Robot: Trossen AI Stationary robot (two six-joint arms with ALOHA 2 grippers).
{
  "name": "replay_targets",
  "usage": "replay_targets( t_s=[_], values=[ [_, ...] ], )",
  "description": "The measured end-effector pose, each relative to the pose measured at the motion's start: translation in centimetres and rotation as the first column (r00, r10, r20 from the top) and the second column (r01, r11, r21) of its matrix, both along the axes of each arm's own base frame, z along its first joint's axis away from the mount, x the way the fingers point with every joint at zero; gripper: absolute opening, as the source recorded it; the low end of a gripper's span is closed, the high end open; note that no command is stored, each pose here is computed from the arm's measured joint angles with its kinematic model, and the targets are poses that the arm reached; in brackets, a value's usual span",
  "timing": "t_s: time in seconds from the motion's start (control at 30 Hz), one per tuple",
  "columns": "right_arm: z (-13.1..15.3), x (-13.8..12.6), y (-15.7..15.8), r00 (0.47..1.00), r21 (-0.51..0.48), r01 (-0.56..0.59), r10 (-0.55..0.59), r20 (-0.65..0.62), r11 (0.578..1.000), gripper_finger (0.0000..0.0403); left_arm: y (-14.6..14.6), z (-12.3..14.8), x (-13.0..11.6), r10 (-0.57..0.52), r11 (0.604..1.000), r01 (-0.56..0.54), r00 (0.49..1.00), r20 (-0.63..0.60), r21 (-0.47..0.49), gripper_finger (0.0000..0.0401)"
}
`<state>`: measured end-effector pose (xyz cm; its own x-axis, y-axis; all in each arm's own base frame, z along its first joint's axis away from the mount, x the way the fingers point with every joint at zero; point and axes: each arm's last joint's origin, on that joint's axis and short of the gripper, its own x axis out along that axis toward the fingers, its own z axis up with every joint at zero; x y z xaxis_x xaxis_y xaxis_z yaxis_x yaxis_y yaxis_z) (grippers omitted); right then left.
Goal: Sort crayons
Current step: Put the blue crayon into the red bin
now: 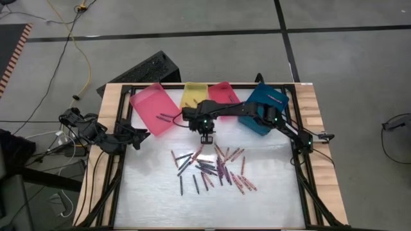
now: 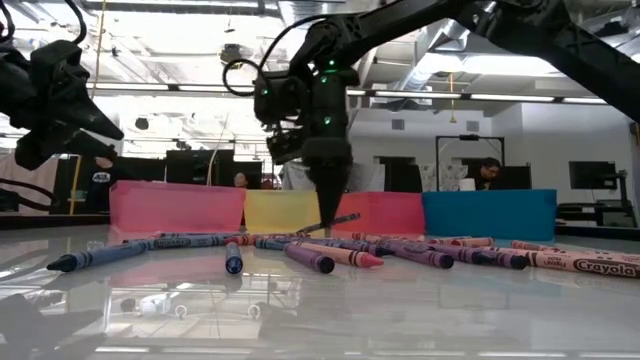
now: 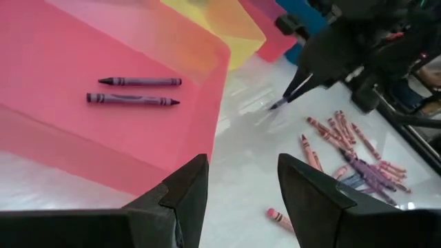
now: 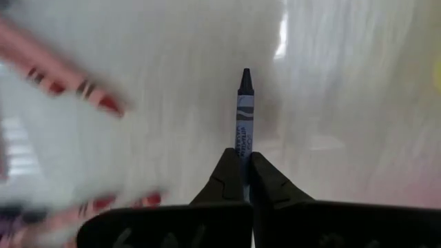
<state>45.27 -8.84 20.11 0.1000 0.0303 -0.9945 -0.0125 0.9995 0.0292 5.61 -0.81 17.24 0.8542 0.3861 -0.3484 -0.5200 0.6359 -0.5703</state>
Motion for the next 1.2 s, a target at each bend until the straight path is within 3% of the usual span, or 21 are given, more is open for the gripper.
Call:
replay_targets(
  t_s=[0.3,0.5,0.57,0.67,0.87,0.93,1.0,1.2],
  values=[
    [6.4,-3.8,-2.1,0.995,0.137,-0.049,0.036,0.096,0.989,0.0001,-0.1,-0.1,0.0,-0.038,0.999,0.038,0.999,-0.018,-0.019,0.0165],
    [8.4,-9.5,-3.1,0.987,0.150,0.032,-0.055,0.151,0.988,0.0000,-0.1,-0.1,0.0,-0.040,0.999,0.040,0.999,-0.020,-0.016,0.0165],
    [8.4,-11.6,-3.3,0.968,0.128,0.085,-0.113,0.223,0.988,0.0000,-0.1,-0.1,0.0,-0.041,0.999,0.041,0.999,-0.020,-0.017,0.0165],
    [7.9,-14.4,-3.6,0.893,0.103,0.197,-0.222,0.392,0.975,0.0000,-0.1,-0.1,0.0,-0.036,0.999,0.036,0.999,-0.018,-0.014,0.0165],
    [7.5,-16.5,-4.4,0.579,0.063,0.452,-0.346,0.738,0.890,0.0001,0.0,0.0,0.0,0.004,1.000,-0.004,1.000,-0.001,-0.002,0.0165],
    [7.1,-16.7,-4.7,0.519,0.046,0.505,-0.345,0.782,0.862,0.0003,0.0,0.0,0.0,0.008,1.000,-0.008,1.000,0.001,-0.001,0.0165],
    [6.5,-16.9,-5.0,0.501,0.022,0.546,-0.348,0.792,0.837,0.0005,0.0,0.0,0.0,0.007,1.000,-0.007,1.000,0.001,-0.001,0.0165],
    [3.1,-16.7,-6.5,0.566,-0.022,0.607,-0.413,0.714,0.794,0.0007,0.0,0.0,0.0,0.008,1.000,-0.008,1.000,0.002,-0.002,0.0165]
  ],
)
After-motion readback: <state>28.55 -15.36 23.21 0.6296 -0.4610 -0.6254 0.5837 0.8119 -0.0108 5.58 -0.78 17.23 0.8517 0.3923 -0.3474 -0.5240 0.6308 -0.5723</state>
